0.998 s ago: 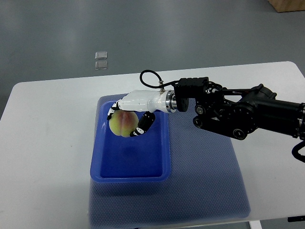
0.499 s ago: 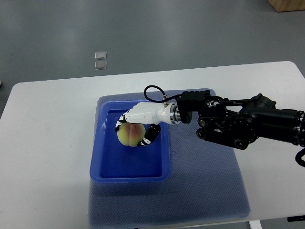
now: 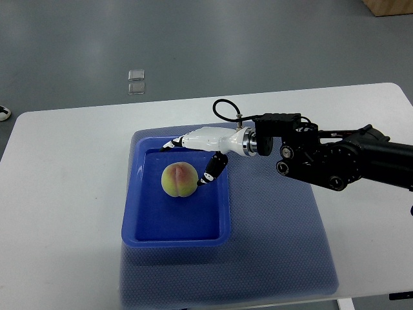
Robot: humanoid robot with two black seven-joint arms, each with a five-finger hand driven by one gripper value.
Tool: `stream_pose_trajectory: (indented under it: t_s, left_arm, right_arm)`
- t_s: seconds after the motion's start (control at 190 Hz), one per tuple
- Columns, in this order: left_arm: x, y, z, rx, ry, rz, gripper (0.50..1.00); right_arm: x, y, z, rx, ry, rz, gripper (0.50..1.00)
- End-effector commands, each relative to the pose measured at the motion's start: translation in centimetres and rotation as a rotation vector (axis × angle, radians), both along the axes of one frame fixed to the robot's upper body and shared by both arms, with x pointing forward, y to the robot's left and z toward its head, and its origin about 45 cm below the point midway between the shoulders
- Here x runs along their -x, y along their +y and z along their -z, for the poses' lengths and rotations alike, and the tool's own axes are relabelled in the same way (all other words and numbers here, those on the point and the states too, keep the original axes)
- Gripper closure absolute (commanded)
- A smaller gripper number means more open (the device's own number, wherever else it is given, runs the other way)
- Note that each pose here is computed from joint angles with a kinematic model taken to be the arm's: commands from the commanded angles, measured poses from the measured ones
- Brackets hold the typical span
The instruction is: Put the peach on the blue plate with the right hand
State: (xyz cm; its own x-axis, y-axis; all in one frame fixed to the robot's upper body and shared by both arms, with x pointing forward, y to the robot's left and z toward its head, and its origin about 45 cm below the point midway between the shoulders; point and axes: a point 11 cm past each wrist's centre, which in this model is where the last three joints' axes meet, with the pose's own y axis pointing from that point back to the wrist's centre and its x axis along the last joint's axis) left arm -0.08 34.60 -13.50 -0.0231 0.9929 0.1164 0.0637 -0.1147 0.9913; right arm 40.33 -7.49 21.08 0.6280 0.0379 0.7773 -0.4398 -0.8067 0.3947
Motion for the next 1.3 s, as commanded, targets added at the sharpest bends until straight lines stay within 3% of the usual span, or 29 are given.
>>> stream_pose_trajectory:
  t_s: [0.0, 0.126, 0.226, 0.279, 0.284, 0.363, 0.741, 1.035, 1.293]
  left_arm:
    - [0.0, 0.0, 0.0, 0.000, 0.000, 0.000, 0.500]
    - [0.0, 0.0, 0.0, 0.000, 0.000, 0.000, 0.500]
    - [0.0, 0.0, 0.0, 0.000, 0.000, 0.000, 0.500]
    - [0.0, 0.0, 0.0, 0.000, 0.000, 0.000, 0.500]
    - [0.0, 0.0, 0.0, 0.000, 0.000, 0.000, 0.500]
    - [0.0, 0.0, 0.0, 0.000, 0.000, 0.000, 0.500]
    - [0.0, 0.0, 0.0, 0.000, 0.000, 0.000, 0.500]
    - [0.0, 0.0, 0.0, 0.000, 0.000, 0.000, 0.500]
    - [0.0, 0.0, 0.0, 0.000, 0.000, 0.000, 0.500]
  right_arm:
    - [-0.6, -0.6, -1.1, -0.049, 0.100, 0.037, 0.579]
    - [-1.8, -1.6, -3.5, -0.172, 0.213, 0.102, 0.579]
    - [-2.7, -4.4, -4.1, -0.264, 0.385, 0.221, 0.579]
    - [-2.7, -4.4, -4.1, -0.264, 0.385, 0.222, 0.579]
    - [-3.1, -6.0, -3.7, -0.310, 0.460, 0.296, 0.579]
    - [-3.5, -7.9, -2.9, -0.398, 0.549, 0.390, 0.579]
    - [-5.7, -15.3, 0.1, -0.927, 0.801, 0.784, 0.576]
    - [-4.0, -17.2, 3.9, -1.137, 0.926, 0.910, 0.576]
    - [-3.4, -17.7, 4.9, -1.201, 0.967, 0.947, 0.576]
